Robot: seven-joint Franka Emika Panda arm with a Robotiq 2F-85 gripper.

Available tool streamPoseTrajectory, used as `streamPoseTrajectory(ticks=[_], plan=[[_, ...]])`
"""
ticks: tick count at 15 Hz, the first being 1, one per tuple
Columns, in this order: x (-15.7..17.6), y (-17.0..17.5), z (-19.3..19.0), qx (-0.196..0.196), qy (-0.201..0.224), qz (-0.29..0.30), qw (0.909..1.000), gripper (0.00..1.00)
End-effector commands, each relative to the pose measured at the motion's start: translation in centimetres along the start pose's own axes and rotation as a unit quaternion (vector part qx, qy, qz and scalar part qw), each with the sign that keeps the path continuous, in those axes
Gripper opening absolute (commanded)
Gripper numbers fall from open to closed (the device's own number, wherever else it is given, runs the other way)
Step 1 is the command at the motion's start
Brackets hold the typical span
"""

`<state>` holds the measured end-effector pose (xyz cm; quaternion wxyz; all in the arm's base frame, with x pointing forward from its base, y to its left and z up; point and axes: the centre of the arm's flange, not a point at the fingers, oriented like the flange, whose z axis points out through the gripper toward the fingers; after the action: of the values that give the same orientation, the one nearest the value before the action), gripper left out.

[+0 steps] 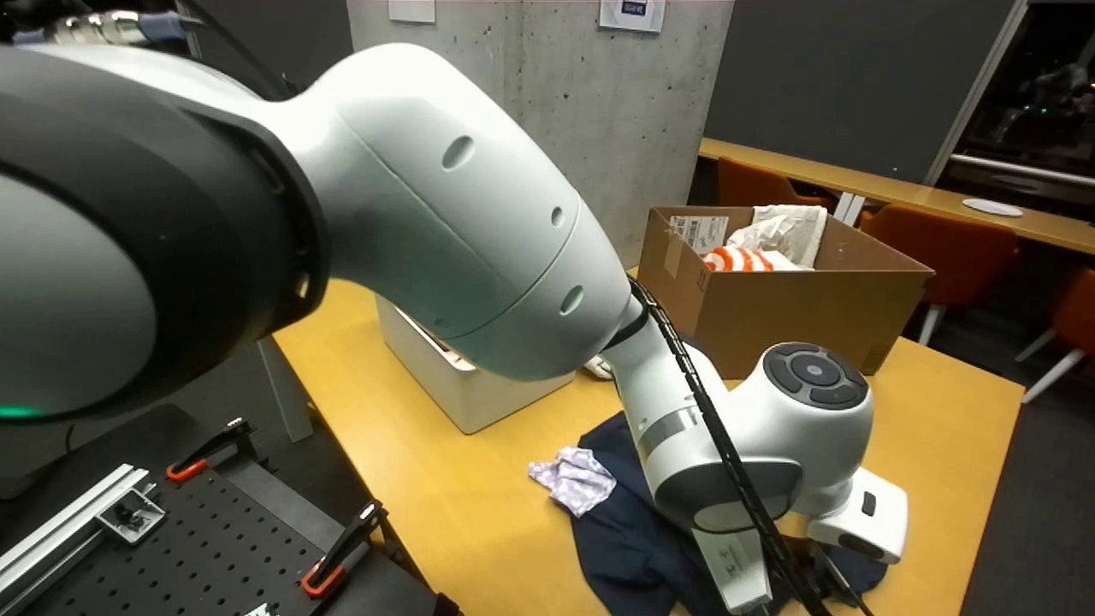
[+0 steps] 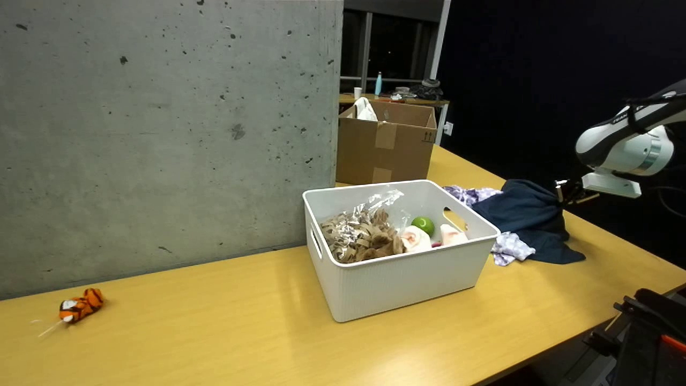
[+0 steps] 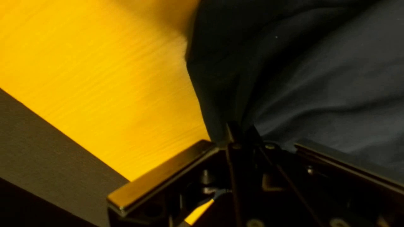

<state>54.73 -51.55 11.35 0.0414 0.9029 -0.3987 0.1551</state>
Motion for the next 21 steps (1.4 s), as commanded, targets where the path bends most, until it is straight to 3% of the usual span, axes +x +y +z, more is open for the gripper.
streamPoseTrajectory(ticks=[1, 2, 3, 12, 16, 21], plan=[[-0.5, 2.2, 0.8, -0.005, 0.004, 0.018, 0.9998, 0.01], [-0.7, 2.6, 1.0, -0.004, 0.001, 0.021, 0.9998, 0.31], [-0.8, 2.8, 1.1, -0.002, 0.000, 0.024, 0.9997, 0.32], [1.3, 1.1, -4.7, 0.010, 0.041, 0.017, 0.9990, 0.96], [2.5, -1.3, -5.6, 0.028, 0.051, 0.012, 0.9983, 1.00], [2.8, -3.8, -3.7, 0.043, 0.044, 0.005, 0.9981, 1.00]])
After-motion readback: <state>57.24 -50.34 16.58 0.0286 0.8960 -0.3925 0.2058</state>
